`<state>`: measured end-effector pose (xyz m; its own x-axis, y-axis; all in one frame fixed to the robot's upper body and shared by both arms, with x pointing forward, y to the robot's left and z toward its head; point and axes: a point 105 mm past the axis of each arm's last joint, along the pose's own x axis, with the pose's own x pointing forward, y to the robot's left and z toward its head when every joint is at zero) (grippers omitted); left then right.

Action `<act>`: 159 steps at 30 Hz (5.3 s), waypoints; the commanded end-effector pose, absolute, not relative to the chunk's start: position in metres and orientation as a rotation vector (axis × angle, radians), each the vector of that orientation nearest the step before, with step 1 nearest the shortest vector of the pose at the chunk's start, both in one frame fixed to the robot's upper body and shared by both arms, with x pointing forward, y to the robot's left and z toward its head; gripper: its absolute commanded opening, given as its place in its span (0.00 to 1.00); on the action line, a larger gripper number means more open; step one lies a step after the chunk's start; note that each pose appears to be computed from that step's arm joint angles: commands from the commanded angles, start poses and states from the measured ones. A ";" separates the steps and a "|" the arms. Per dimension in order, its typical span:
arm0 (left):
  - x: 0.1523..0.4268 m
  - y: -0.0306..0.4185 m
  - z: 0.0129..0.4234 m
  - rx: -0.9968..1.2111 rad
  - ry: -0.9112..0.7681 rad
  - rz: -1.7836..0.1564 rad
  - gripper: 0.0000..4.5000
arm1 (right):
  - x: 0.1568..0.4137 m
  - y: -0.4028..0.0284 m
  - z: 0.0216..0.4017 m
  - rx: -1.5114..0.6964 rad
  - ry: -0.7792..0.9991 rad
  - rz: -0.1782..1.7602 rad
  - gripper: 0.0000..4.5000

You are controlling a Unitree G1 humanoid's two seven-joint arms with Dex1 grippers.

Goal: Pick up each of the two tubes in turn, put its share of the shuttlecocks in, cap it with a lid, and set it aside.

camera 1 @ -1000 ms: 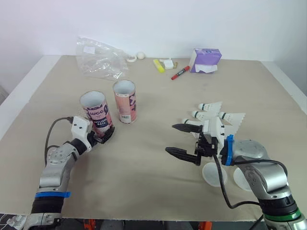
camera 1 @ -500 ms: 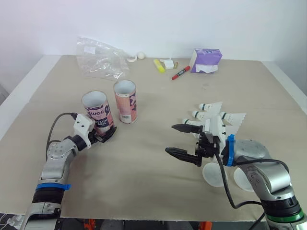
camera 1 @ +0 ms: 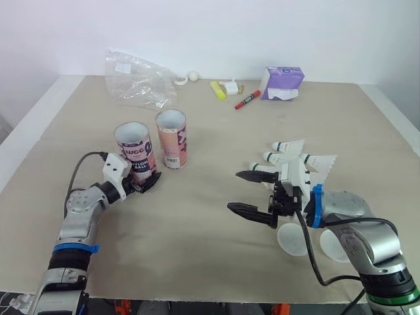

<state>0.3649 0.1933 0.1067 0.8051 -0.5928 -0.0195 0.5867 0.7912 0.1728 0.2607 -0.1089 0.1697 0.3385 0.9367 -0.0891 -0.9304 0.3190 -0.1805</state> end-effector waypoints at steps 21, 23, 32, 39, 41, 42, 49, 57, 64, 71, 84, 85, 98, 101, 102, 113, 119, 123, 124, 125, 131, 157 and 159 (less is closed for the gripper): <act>0.361 0.197 0.122 0.247 -0.095 -0.669 0.79 | 0.253 -0.111 0.181 -0.224 -0.099 1.222 1.00; 0.354 0.196 0.125 0.289 -0.091 -0.712 0.79 | 0.251 -0.112 0.183 -0.223 -0.110 1.226 1.00; 0.310 0.178 0.145 0.557 0.010 -1.069 0.79 | 0.232 -0.112 0.183 -0.267 -0.155 1.266 1.00; 0.287 0.125 0.149 0.737 0.128 -1.391 0.79 | 0.219 -0.119 0.172 -0.318 -0.126 1.244 1.00; 0.285 0.114 0.148 0.798 0.149 -1.440 0.79 | 0.218 -0.121 0.171 -0.317 -0.123 1.226 1.00; 0.286 0.110 0.149 0.825 0.168 -1.457 0.79 | 0.218 -0.122 0.171 -0.317 -0.123 1.220 1.00; 0.292 0.104 0.142 1.000 0.249 -1.489 0.79 | 0.217 -0.123 0.170 -0.299 -0.124 1.199 1.00; 0.293 0.099 0.134 1.047 0.269 -1.484 0.79 | 0.218 -0.119 0.176 -0.257 -0.137 1.205 1.00; 0.297 0.093 0.133 1.039 0.266 -1.484 0.79 | 0.223 -0.130 0.188 -0.177 -0.154 1.103 1.00; 0.300 0.091 0.129 1.030 0.279 -1.499 0.79 | 0.215 -0.186 0.190 -0.100 -0.105 0.662 1.00; 0.304 0.085 0.128 1.026 0.257 -1.521 0.79 | 0.203 -0.203 0.146 0.054 0.057 0.310 1.00; 0.304 0.085 0.128 1.025 0.256 -1.522 0.79 | 0.205 -0.204 0.144 0.066 0.061 0.305 1.00; 0.297 0.086 0.131 0.995 0.260 -1.509 0.79 | 0.227 -0.208 0.129 0.174 0.105 0.293 1.00; 0.296 0.086 0.131 0.993 0.259 -1.503 0.79 | 0.230 -0.208 0.126 0.181 0.120 0.301 1.00; 0.296 0.086 0.131 0.993 0.259 -1.501 0.79 | 0.231 -0.208 0.124 0.187 0.130 0.305 1.00; 0.294 0.085 0.131 0.984 0.255 -1.486 0.79 | 0.249 -0.202 0.120 0.253 0.152 0.336 1.00; 0.294 0.086 0.131 0.980 0.254 -1.477 0.79 | 0.255 -0.203 0.118 0.258 0.158 0.337 1.00; 0.294 0.086 0.130 0.980 0.255 -1.468 0.77 | 0.263 -0.209 0.117 0.251 0.154 0.313 0.72; 0.294 0.086 0.130 0.979 0.256 -1.467 0.77 | 0.265 -0.210 0.117 0.249 0.151 0.308 0.66; 0.294 0.087 0.130 0.978 0.257 -1.466 0.77 | 0.266 -0.211 0.117 0.248 0.149 0.302 0.54; 0.293 0.088 0.129 0.979 0.263 -1.463 0.77 | 0.268 -0.212 0.115 0.250 0.146 0.291 0.01; 0.303 0.079 0.126 0.934 0.262 -1.502 0.77 | 0.211 -0.123 0.229 -0.783 -0.200 0.997 0.01; 0.303 0.078 0.126 0.921 0.268 -1.496 0.77 | 0.217 -0.117 0.230 -0.821 -0.227 1.013 0.01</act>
<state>0.3038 0.0801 0.1297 0.1228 -0.7280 -0.6745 0.9105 -0.1878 0.3685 0.2164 -0.1193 0.2288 0.5421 0.8194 -0.1863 -0.6805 0.2979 -0.6695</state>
